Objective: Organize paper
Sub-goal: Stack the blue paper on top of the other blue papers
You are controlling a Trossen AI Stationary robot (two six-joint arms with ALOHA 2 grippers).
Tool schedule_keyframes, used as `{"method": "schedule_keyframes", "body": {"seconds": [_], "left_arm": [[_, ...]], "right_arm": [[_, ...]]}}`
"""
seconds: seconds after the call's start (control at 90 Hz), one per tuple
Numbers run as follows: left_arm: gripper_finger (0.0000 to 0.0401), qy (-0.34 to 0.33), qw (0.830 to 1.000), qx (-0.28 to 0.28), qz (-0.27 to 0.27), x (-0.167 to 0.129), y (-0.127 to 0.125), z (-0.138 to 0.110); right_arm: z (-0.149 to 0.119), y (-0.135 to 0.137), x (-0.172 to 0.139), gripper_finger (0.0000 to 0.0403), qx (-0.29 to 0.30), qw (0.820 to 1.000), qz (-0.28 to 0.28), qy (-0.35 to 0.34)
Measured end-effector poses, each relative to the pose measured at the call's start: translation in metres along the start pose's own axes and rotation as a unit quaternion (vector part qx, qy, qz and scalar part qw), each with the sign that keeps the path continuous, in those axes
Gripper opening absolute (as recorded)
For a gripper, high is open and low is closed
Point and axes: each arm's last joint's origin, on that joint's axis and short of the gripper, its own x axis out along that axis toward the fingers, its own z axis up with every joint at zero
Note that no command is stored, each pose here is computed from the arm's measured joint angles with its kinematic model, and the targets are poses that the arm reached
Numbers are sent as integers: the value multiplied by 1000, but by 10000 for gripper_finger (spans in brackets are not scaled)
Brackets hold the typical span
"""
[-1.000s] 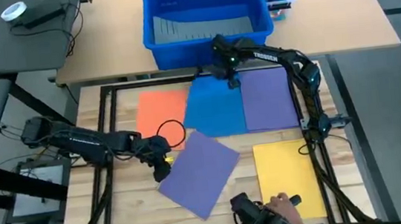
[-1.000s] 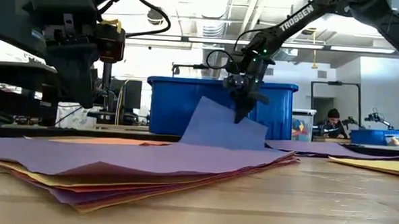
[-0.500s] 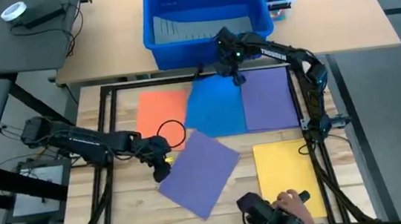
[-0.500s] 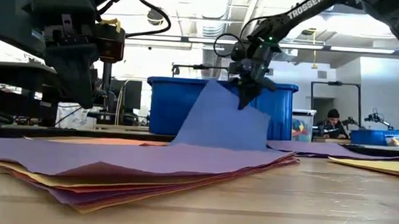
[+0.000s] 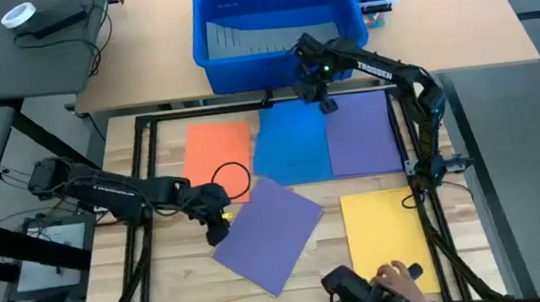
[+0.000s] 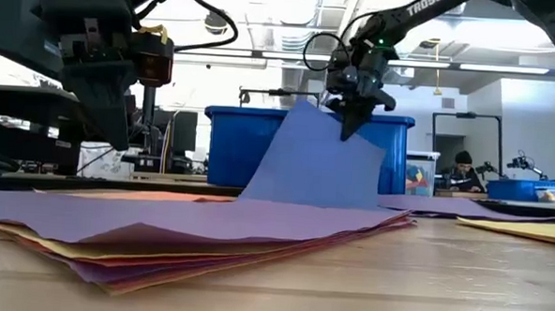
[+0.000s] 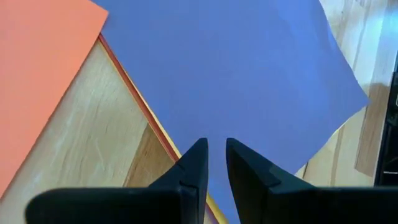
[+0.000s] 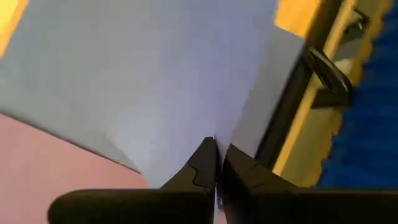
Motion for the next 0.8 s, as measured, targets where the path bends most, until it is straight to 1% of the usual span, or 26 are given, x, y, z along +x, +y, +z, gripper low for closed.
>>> {"method": "schedule_keyframes", "body": {"seconds": [0.067,0.133,0.2,0.411,0.533,0.667,0.722,0.8], "left_arm": [[42,0,1000,6,0,0,0,0],[42,0,1000,9,1,0,0,0],[42,-5,1000,6,6,0,1,1],[42,-9,1000,4,9,0,3,2],[42,-9,1000,3,10,0,3,2],[42,-8,1000,3,10,0,3,2],[42,-9,1000,4,10,0,3,2],[42,-8,1000,5,11,0,3,2]], "right_arm": [[4,-2,5,0,-18,1000,-9,3],[3,-3,11,0,-20,1000,-7,7],[6,-7,19,0,-26,999,-17,9],[-5,-10,56,0,-12,999,28,39],[-5,-15,62,0,0,999,7,36],[-4,-21,62,0,-4,999,-25,34],[-6,-23,61,0,14,999,-33,31],[-11,-27,59,0,64,997,-44,28]]}}
